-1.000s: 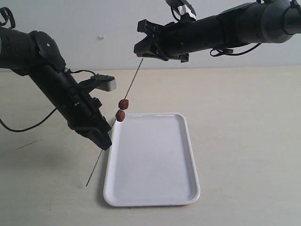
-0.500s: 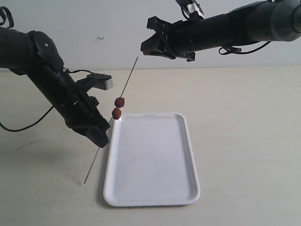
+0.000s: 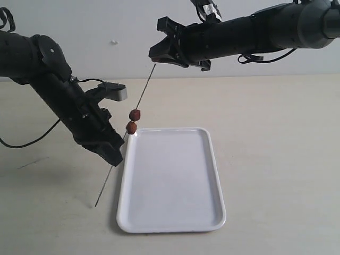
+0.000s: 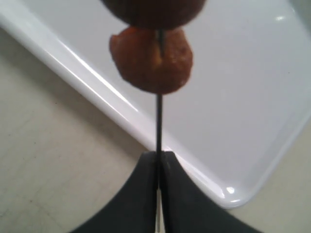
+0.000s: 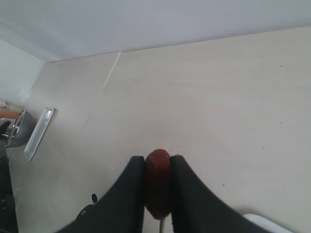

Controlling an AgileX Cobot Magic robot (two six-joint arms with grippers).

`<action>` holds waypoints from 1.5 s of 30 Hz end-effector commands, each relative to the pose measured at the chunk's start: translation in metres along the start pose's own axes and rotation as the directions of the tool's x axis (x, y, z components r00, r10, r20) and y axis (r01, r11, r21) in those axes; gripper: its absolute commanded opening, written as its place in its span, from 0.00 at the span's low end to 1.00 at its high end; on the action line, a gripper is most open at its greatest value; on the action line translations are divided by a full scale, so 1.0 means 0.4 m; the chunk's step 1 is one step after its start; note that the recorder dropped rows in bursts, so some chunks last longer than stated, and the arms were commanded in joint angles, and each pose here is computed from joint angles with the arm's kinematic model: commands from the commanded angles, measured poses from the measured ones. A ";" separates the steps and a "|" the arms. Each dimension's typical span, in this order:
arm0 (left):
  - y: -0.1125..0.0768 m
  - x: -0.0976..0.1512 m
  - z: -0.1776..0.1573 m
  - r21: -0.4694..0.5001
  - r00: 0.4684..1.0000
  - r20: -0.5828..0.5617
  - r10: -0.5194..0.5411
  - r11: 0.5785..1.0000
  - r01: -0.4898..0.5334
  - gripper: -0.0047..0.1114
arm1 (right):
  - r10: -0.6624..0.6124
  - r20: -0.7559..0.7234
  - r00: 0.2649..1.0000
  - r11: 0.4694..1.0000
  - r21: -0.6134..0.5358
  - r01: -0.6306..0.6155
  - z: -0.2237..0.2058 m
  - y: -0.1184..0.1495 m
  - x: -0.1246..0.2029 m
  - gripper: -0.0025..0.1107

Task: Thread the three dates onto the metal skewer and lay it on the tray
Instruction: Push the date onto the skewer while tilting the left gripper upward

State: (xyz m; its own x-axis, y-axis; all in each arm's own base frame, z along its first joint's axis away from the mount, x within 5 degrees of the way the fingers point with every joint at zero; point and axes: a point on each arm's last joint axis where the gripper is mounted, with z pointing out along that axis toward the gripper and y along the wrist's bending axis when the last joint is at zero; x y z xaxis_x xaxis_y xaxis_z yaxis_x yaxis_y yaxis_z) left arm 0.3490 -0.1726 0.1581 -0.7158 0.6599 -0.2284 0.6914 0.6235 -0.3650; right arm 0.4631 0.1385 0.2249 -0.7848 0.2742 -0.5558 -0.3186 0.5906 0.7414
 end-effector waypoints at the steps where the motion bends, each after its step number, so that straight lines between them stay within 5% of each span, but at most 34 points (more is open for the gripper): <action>1: 0.000 -0.005 0.000 0.004 1.000 0.014 -0.005 1.000 0.005 0.04 | -0.015 0.008 1.000 1.000 0.006 0.015 0.005 -0.004 0.000 0.09; 45: 0.000 -0.005 0.000 0.004 1.000 0.014 -0.004 1.000 0.004 0.04 | -0.042 -0.025 0.999 0.998 -0.050 0.041 0.000 0.001 0.006 0.09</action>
State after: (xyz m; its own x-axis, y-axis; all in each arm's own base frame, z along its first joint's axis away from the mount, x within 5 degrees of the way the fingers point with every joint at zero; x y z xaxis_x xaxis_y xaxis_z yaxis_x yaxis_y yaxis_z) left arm 0.3490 -0.1728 0.1582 -0.7152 0.6601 -0.2297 0.6920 0.6224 -0.3658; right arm 0.4636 0.1399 0.2183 -0.7862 0.2481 -0.5660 -0.3503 0.5756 0.7389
